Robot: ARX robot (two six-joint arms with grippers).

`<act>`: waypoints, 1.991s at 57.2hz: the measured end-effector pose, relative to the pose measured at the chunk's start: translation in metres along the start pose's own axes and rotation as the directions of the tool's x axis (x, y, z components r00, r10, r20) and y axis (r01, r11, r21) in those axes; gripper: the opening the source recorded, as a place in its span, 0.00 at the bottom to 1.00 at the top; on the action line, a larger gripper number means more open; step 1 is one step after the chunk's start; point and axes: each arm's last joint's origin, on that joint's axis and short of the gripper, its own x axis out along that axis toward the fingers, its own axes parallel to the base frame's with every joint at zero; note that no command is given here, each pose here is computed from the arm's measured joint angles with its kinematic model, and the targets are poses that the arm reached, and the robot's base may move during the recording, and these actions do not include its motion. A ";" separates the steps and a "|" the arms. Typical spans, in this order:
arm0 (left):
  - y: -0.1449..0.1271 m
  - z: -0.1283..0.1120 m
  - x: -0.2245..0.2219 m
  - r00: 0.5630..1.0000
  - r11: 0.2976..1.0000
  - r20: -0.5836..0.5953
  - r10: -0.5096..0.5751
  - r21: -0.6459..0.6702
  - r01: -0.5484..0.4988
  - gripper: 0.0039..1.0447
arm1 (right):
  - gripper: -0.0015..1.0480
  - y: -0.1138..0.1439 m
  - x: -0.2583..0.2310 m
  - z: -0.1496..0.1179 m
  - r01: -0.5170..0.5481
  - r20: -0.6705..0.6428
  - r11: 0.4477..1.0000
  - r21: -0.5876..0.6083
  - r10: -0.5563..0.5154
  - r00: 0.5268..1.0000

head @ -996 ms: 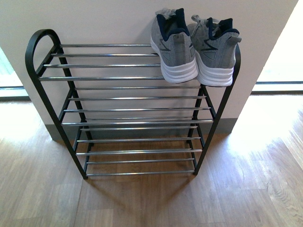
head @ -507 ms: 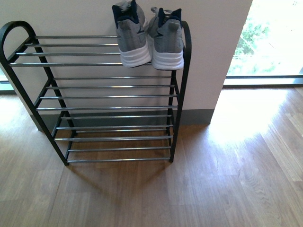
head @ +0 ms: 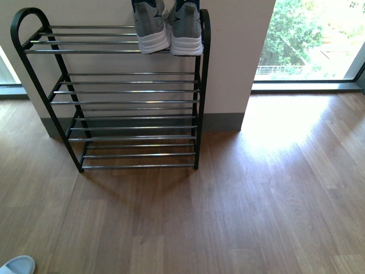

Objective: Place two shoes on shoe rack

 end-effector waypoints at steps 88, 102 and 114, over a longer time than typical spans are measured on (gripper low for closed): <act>0.000 0.000 0.000 1.000 1.000 0.000 0.000 0.000 0.000 0.91 | 0.91 0.000 0.000 0.000 -0.002 0.000 1.000 0.000 0.002 1.000; 0.000 0.000 0.000 1.000 1.000 0.000 0.000 0.000 0.000 0.91 | 0.91 0.000 0.000 0.000 0.001 0.000 1.000 0.000 -0.001 1.000; 0.000 0.000 0.000 1.000 1.000 0.000 0.000 0.000 0.000 0.91 | 0.91 0.000 0.000 0.000 0.001 0.000 1.000 0.000 -0.001 1.000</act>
